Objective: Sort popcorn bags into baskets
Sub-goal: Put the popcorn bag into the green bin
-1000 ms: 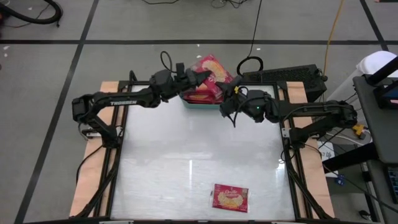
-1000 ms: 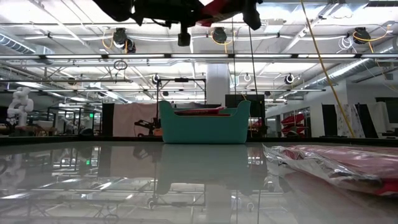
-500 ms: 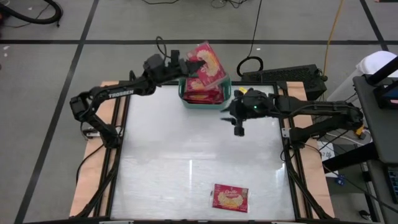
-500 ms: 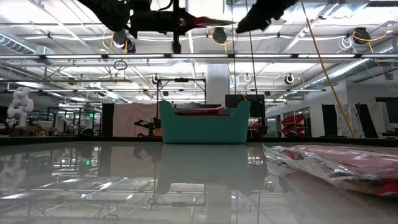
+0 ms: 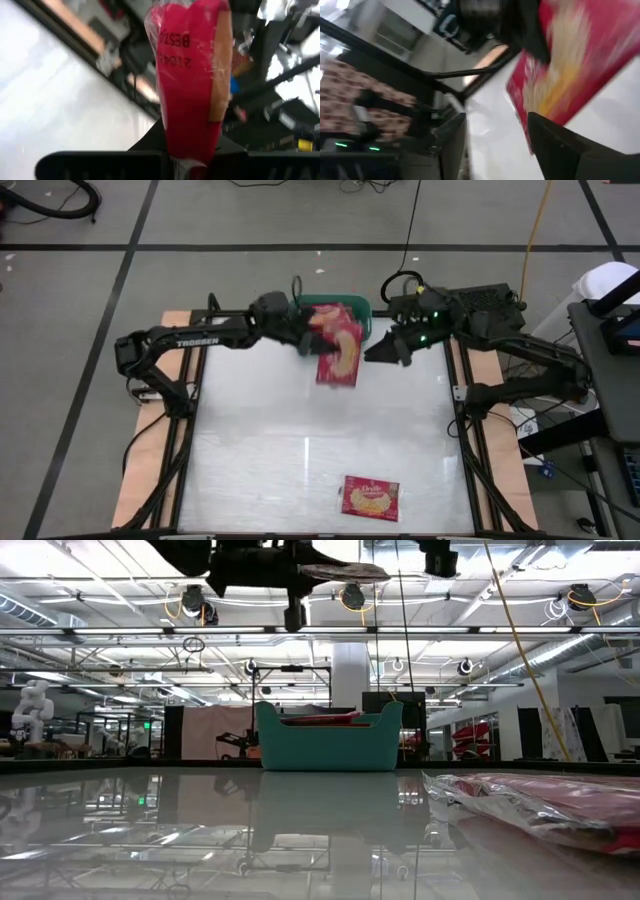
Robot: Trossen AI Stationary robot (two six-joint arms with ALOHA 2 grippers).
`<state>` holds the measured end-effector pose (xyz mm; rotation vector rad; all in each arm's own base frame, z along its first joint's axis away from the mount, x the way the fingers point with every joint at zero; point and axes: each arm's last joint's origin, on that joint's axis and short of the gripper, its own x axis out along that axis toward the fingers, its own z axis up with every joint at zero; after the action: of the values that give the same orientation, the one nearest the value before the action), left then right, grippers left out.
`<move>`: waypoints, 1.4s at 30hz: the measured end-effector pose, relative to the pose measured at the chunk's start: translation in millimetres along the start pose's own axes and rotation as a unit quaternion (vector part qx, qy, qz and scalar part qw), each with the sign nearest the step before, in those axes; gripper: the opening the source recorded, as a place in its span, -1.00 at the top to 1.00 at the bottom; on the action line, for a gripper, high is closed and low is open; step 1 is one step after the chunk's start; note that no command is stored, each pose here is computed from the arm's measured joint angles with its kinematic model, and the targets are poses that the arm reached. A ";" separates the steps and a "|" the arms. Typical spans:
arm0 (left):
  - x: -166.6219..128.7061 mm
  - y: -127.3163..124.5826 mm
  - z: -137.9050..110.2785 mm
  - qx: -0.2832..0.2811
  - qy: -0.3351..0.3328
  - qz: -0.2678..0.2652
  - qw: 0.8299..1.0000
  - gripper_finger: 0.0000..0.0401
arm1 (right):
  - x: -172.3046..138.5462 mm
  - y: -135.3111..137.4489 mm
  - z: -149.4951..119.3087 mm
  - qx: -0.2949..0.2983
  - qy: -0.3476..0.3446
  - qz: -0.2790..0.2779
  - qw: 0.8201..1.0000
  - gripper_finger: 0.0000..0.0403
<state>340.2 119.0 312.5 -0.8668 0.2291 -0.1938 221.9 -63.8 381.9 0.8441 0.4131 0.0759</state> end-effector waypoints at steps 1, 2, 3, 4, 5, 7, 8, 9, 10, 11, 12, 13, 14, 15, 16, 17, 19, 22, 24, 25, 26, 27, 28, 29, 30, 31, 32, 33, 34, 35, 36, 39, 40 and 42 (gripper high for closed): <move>4.3 -2.8 -6.4 0.000 0.016 0.000 1.000 0.87 | -3.2 0.1 3.5 0.012 0.002 0.011 1.000 -0.04; 8.1 -5.4 -12.5 0.001 0.031 0.001 1.000 0.87 | -5.5 -0.6 7.1 0.029 0.000 0.019 0.999 -0.07; 12.0 -8.6 -18.5 0.001 0.045 0.000 0.999 0.87 | -7.9 -2.6 10.8 0.046 -0.003 0.021 0.999 -0.09; 15.6 -12.1 -24.1 0.001 0.056 -0.002 0.998 0.86 | -10.2 -5.6 13.6 0.057 -0.009 0.019 0.998 -0.11; 18.9 -15.9 -29.0 0.003 0.066 -0.006 0.998 0.84 | -12.4 -9.7 16.0 0.065 -0.015 0.012 0.998 -0.13; 24.7 -22.8 -38.1 0.005 0.082 -0.013 0.997 0.80 | -14.4 -18.3 20.0 0.071 -0.022 0.001 0.997 -0.15; 27.5 -26.4 -42.3 0.010 0.086 -0.015 0.996 0.79 | -14.2 -22.4 22.2 0.075 -0.024 -0.001 0.997 -0.15; 29.7 -29.1 -45.7 0.014 0.089 -0.015 0.996 0.78 | -13.6 -28.1 23.7 0.080 -0.020 0.000 0.997 -0.16; 31.4 -31.4 -48.7 0.017 0.093 -0.017 0.995 0.79 | -12.2 -34.7 24.8 0.089 -0.010 0.003 0.996 -0.16; 32.8 -33.5 -51.1 0.019 0.097 -0.020 0.995 0.80 | -9.7 -41.2 26.1 0.096 0.004 0.010 0.995 -0.16; 34.0 -35.2 -53.4 0.019 0.100 -0.021 0.995 0.82 | -5.7 -47.5 26.9 0.103 0.020 0.021 0.994 -0.16; 34.8 -36.0 -55.8 0.016 0.106 -0.019 0.994 0.84 | -0.6 -53.8 26.9 0.113 0.040 0.031 0.992 -0.16; 35.4 -36.0 -58.7 0.011 0.115 -0.014 0.993 0.86 | 4.9 -59.5 27.1 0.121 0.055 0.038 0.990 -0.16; 35.7 -35.3 -61.9 0.006 0.125 -0.006 0.992 0.87 | 10.1 -64.2 27.5 0.123 0.067 0.044 0.989 -0.16; 35.8 -34.2 -65.3 0.002 0.136 0.003 0.991 0.87 | 15.5 -68.4 27.1 0.123 0.081 0.051 0.988 -0.16; 35.8 -33.1 -68.1 -0.002 0.146 0.011 0.989 0.87 | 21.1 -71.1 26.3 0.121 0.098 0.063 0.986 -0.16; 35.2 -31.0 -72.6 -0.010 0.162 0.026 0.986 0.85 | 33.3 -73.8 24.9 0.114 0.131 0.100 0.980 -0.16; 34.0 -28.4 -77.7 -0.022 0.182 0.045 0.982 0.79 | 48.5 -71.4 20.1 0.102 0.163 0.132 0.972 -0.16; 33.8 -27.8 -78.3 -0.019 0.184 0.047 0.982 0.77 | 55.8 -67.7 15.6 0.070 0.166 0.129 0.975 -0.16; 33.9 -27.9 -78.2 -0.018 0.184 0.046 0.982 0.78 | 59.3 -65.3 13.1 0.051 0.162 0.121 0.978 -0.16; 33.9 -28.0 -78.1 -0.017 0.184 0.045 0.982 0.80 | 62.2 -63.5 10.9 0.033 0.156 0.107 0.981 -0.16; 33.9 -28.0 -78.1 -0.017 0.184 0.045 0.982 0.82 | 64.7 -62.0 8.9 0.018 0.150 0.093 0.984 -0.16; 33.9 -27.9 -78.2 -0.017 0.184 0.046 0.982 0.84 | 67.1 -60.4 7.2 0.003 0.146 0.082 0.986 -0.16; 33.9 -27.9 -78.2 -0.016 0.184 0.045 0.982 0.86 | 68.9 -59.0 5.7 -0.008 0.143 0.075 0.987 -0.16; 33.9 -27.9 -78.2 -0.014 0.184 0.045 0.982 0.87 | 70.4 -57.7 4.4 -0.015 0.141 0.069 0.987 -0.16; 33.9 -27.9 -78.2 -0.012 0.184 0.045 0.982 0.87 | 71.7 -56.5 2.8 -0.021 0.141 0.064 0.988 -0.16; 33.9 -27.9 -78.2 -0.010 0.184 0.044 0.982 0.87 | 72.8 -55.7 1.3 -0.026 0.142 0.057 0.988 -0.16; 33.9 -27.9 -78.2 -0.008 0.184 0.044 0.982 0.87 | 74.0 -55.0 -0.4 -0.031 0.143 0.052 0.988 -0.16; 33.9 -27.9 -78.2 -0.006 0.184 0.043 0.982 0.86 | 75.9 -54.8 -2.4 -0.037 0.146 0.047 0.987 -0.16; 33.9 -27.9 -78.1 -0.003 0.184 0.043 0.982 0.84 | 78.0 -54.6 -3.8 -0.046 0.148 0.044 0.987 -0.16; 33.9 -28.0 -78.1 0.000 0.184 0.042 0.982 0.81 | 80.4 -54.6 -5.0 -0.055 0.150 0.045 0.986 -0.16; 33.9 -27.9 -78.0 0.008 0.184 0.041 0.982 0.78 | 88.6 -56.6 -8.6 -0.068 0.162 0.048 0.983 -0.13; 33.9 -27.9 -78.0 0.009 0.184 0.040 0.982 0.79 | 91.8 -57.6 -9.9 -0.069 0.167 0.051 0.982 -0.10; 33.9 -27.9 -78.0 0.009 0.184 0.040 0.982 0.83 | 98.5 -60.9 -12.8 -0.065 0.178 0.051 0.981 -0.01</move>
<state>349.0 35.7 281.2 -0.7970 0.6069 -0.2803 301.5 -73.0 297.3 0.7220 0.6940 0.3489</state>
